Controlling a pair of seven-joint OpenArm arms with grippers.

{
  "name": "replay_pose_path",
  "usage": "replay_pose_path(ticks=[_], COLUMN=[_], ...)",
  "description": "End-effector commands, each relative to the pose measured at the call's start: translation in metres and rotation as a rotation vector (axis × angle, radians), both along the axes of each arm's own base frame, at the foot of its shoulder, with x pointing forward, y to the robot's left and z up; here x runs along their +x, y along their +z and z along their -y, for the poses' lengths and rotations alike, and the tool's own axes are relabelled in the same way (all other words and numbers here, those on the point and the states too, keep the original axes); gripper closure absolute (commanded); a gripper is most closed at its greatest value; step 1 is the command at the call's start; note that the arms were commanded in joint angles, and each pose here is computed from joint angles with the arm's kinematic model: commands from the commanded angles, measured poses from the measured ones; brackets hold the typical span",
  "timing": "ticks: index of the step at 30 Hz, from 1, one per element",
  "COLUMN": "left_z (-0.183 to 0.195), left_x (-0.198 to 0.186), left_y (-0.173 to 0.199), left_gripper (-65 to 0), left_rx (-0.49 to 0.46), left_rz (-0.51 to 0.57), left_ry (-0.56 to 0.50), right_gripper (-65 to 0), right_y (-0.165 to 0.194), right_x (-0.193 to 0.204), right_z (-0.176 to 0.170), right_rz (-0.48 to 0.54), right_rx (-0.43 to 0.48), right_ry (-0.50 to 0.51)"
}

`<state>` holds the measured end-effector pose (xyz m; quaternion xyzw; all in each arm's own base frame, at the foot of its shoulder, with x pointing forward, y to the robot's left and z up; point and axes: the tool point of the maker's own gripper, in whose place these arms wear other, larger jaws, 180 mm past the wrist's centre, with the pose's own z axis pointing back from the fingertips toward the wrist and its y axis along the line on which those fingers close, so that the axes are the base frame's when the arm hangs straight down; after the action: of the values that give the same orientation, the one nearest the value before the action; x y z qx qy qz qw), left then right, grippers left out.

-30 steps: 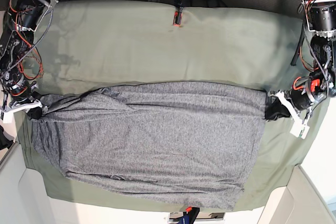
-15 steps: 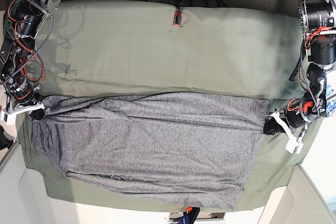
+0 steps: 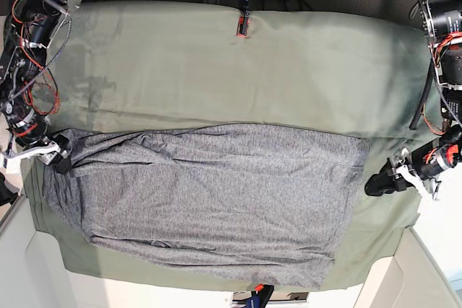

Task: Fold the T-shirt properly
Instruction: 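Regrasp the shirt edge with both grippers and pull it taut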

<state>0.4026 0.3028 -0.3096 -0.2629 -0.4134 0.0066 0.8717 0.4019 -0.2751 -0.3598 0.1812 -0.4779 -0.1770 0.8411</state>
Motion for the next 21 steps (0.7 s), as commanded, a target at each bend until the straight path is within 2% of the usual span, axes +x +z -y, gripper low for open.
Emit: replay_pose_path(ticks=[1,5,11,17,21], left_z=[-0.012,-0.027,-0.017,0.004,0.015], left_x=[-0.004,-0.031,-0.071,-0.083,-0.078], left_y=[0.015,0.010,-0.018,-0.045,-0.057], left_gripper=[-31.6,-31.6,-31.6,-31.6,-31.6], left_rx=[0.007,-0.005,0.010,-0.024,-0.013], left_rz=[0.034,0.041,-0.021,-0.066,-0.046], left_ry=[0.011,0.056,0.028,0.024,0.044], right_gripper=[-34.5,-34.4,-34.5,-34.5,-34.5], right_y=[0.021,0.025,0.005,-0.013,-0.023], right_x=[-0.001,-0.031,-0.055,-0.046,-0.035], right_z=[0.015,0.031,0.030,0.024,0.020], right_rz=[0.064,0.072,0.041,0.013,-0.007], right_rx=[-0.014,-0.029,-0.004,0.015,0.043], right_ry=[-0.024,-0.068,-0.089,-0.138,-0.148])
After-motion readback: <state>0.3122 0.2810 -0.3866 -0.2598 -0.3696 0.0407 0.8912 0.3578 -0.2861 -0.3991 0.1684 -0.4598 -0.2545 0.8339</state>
